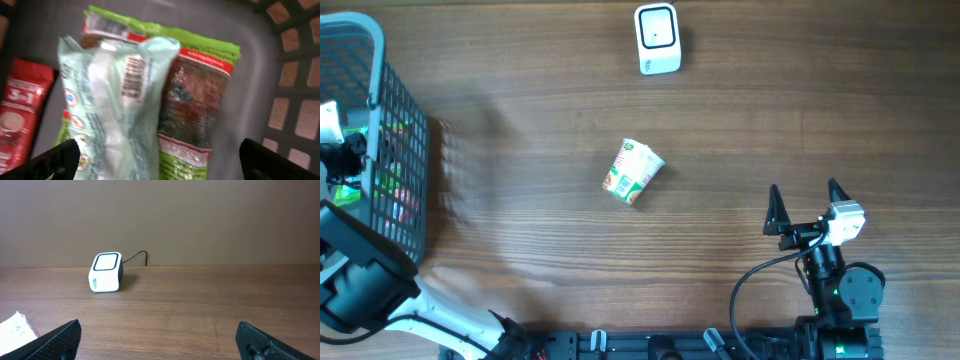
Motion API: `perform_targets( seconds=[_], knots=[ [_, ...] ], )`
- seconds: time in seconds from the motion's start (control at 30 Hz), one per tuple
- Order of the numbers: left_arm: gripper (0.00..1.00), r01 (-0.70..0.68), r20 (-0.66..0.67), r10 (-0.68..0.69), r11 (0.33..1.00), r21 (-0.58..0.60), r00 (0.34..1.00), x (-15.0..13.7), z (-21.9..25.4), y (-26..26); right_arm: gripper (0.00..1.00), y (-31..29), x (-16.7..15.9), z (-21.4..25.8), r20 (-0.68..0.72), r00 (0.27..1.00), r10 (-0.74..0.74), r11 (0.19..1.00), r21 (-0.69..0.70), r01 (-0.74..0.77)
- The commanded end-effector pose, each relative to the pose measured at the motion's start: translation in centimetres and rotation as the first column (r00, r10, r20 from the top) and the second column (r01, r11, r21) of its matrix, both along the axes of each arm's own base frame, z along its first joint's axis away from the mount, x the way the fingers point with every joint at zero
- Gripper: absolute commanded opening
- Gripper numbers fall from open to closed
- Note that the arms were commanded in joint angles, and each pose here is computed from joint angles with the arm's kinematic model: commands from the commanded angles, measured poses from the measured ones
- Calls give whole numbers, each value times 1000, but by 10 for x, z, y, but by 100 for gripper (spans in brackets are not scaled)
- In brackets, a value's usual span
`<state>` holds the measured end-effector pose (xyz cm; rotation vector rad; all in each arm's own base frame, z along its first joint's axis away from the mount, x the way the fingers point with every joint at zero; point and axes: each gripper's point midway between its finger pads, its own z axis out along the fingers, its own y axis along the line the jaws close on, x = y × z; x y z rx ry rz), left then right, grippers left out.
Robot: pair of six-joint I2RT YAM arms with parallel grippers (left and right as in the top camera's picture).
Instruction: Scan the item barcode
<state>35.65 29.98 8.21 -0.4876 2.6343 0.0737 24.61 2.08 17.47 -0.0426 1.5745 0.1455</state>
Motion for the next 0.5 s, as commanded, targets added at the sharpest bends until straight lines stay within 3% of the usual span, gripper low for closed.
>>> perform_targets(
  seconds=[0.0, 0.23, 0.33, 0.47],
  knots=[
    [100, -13, -24, 14, 999, 47, 1000, 1, -6, 12, 100, 2, -1, 2, 10, 1000, 14, 1000, -11, -14],
    [100, -48, -34, 51, 995, 87, 998, -1, -21, 33, 100, 2, -1, 2, 10, 1000, 14, 1000, -11, -14],
    [100, -37, -25, 38, 999, 37, 999, 2, -30, 26, 100, 2, -1, 2, 10, 1000, 14, 1000, -11, -14],
    [82, 12, 50, -10, 999, -38, 999, 13, -21, 9, 100, 2, -1, 2, 10, 1000, 14, 1000, -11, -14]
  ],
)
